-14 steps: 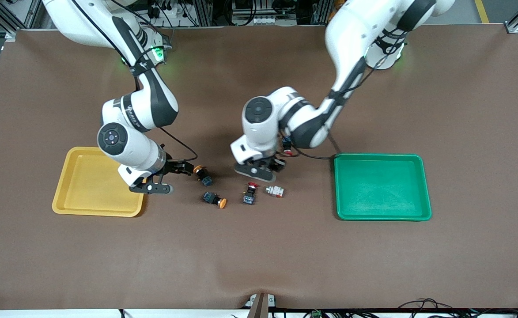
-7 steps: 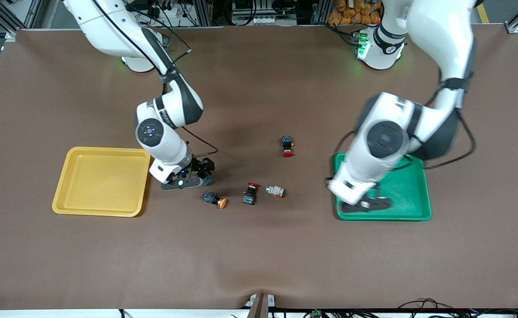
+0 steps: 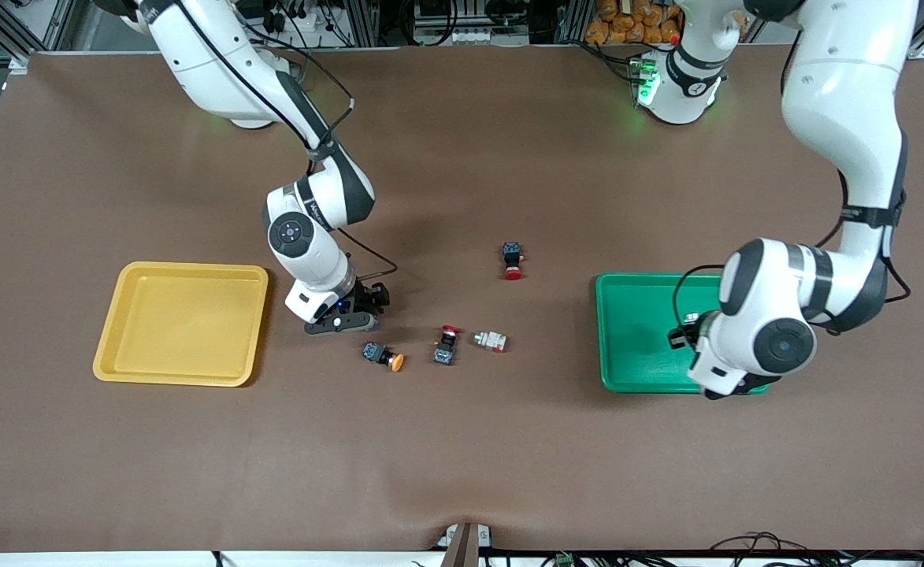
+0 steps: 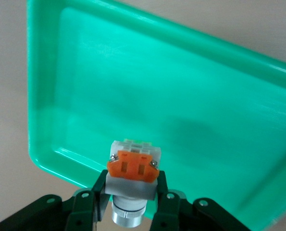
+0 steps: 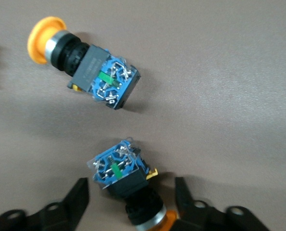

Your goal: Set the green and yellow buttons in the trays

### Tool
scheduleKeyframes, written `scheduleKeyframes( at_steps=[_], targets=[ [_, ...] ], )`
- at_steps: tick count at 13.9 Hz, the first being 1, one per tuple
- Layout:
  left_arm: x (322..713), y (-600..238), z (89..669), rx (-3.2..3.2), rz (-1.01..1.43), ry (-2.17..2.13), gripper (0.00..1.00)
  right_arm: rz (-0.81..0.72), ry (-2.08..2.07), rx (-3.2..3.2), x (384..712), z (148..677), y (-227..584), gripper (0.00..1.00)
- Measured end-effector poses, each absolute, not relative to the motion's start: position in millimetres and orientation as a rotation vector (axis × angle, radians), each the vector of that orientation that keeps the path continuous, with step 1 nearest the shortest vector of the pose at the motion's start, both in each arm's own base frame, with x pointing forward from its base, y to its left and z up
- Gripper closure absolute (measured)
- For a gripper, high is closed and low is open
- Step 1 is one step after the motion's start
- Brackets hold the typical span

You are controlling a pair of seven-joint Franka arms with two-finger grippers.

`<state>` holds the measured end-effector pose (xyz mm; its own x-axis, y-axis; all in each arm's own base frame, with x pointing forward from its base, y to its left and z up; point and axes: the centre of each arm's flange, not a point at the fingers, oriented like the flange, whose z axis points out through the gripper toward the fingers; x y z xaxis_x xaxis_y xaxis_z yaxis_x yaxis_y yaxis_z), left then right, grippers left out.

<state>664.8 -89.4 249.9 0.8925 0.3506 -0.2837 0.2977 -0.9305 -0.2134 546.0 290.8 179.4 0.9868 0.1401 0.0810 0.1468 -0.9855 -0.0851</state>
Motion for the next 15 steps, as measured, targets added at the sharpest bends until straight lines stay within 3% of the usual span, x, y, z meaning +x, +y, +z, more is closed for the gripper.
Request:
scheduleKeyframes(
  at_steps=[2, 3, 5, 8, 12, 15],
  targets=[
    [666, -66, 242, -2.893, 0.501, -0.529, 0.54, -0.124, -0.24, -3.042, 546, 179, 293, 0.49],
    [667, -68, 244, -2.898, 0.495, -0.526, 0.44, -0.132, -0.238, -3.041, 548, 181, 292, 0.59],
    [669, -90, 255, -2.918, 0.461, -0.482, 0.24, -0.117, -0.214, -3.052, 556, 193, 283, 0.59],
    [675, -138, 297, -2.986, 0.356, -0.369, 0.0, 0.034, -0.126, -3.078, 580, 243, 230, 0.59],
    [663, -242, 336, -3.077, 0.206, -0.187, 0.0, 0.263, 0.062, -3.055, 591, 310, 94, 0.59],
    [639, -322, 334, -3.106, 0.111, -0.251, 0.0, 0.337, 0.233, -3.069, 588, 311, 1, 0.59]
  ],
)
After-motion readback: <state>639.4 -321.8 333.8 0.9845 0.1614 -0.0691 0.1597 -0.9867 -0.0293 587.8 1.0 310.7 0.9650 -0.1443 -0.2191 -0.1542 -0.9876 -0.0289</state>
